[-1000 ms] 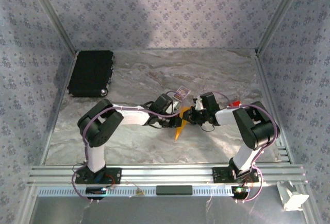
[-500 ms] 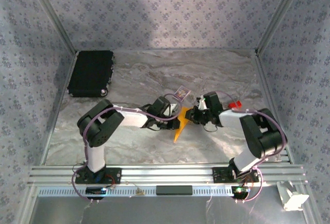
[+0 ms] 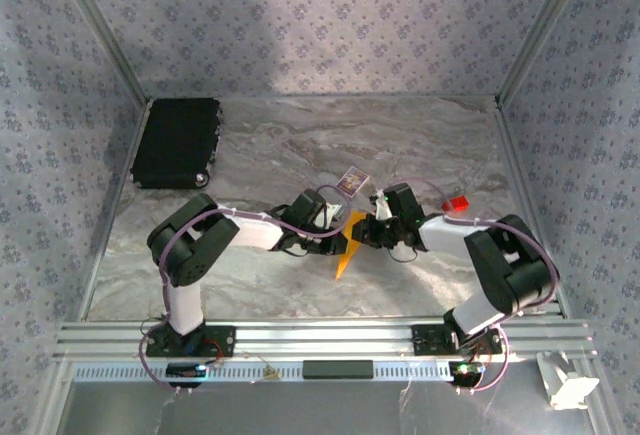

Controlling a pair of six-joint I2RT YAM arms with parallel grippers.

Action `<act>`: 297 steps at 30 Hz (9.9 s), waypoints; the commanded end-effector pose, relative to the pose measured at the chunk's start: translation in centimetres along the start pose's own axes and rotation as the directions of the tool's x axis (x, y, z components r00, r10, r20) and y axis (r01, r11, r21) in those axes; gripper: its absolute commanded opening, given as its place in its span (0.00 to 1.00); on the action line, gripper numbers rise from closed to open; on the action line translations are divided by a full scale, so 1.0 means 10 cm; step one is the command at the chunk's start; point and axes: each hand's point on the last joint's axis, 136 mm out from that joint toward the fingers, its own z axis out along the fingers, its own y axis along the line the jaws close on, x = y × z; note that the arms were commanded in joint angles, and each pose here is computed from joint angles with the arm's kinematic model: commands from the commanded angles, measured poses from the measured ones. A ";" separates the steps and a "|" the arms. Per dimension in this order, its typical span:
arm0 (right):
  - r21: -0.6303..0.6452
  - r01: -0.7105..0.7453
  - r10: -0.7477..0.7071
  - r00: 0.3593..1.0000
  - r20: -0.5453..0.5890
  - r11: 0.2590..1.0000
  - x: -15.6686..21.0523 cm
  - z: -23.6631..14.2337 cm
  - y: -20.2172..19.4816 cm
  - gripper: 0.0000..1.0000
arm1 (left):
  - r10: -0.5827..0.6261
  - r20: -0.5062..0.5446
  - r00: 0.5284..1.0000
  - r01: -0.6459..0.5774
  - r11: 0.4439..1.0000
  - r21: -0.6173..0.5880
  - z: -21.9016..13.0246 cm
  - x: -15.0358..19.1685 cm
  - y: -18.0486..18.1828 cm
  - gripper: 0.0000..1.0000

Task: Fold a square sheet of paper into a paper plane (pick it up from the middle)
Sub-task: Fold the wing for the fifth time at the center of the table.

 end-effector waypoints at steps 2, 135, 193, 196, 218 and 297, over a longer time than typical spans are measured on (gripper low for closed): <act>0.001 0.019 -0.019 1.000 -0.022 1.000 -0.11 0.09 -0.03 0.14 | -0.148 -0.194 0.970 0.121 0.982 -0.146 0.05 0.64 0.42 0.00; -0.027 0.028 -0.027 0.999 0.024 0.999 -0.08 -0.18 0.22 0.10 | -0.140 -0.257 0.956 0.111 0.986 -0.127 -0.09 1.01 0.21 0.00; 0.008 -0.057 0.055 0.993 0.109 0.998 -0.25 -0.40 -0.23 0.07 | -0.108 -0.279 0.954 0.071 0.988 -0.140 -0.13 1.04 0.34 0.00; -0.031 -0.015 0.019 0.993 0.115 0.999 -0.22 -0.47 -0.06 0.08 | -0.101 -0.273 0.957 0.066 0.989 -0.136 -0.13 1.01 0.32 0.00; 0.001 0.012 -0.012 0.998 -0.063 1.000 0.41 0.00 -0.13 0.06 | -0.105 -0.273 0.956 0.069 0.988 -0.136 -0.13 0.99 0.33 0.00; 0.125 -0.052 0.051 0.999 0.012 0.991 0.15 -0.04 -0.59 0.02 | -0.067 -0.302 0.951 0.013 0.984 -0.179 -0.22 0.98 0.16 0.04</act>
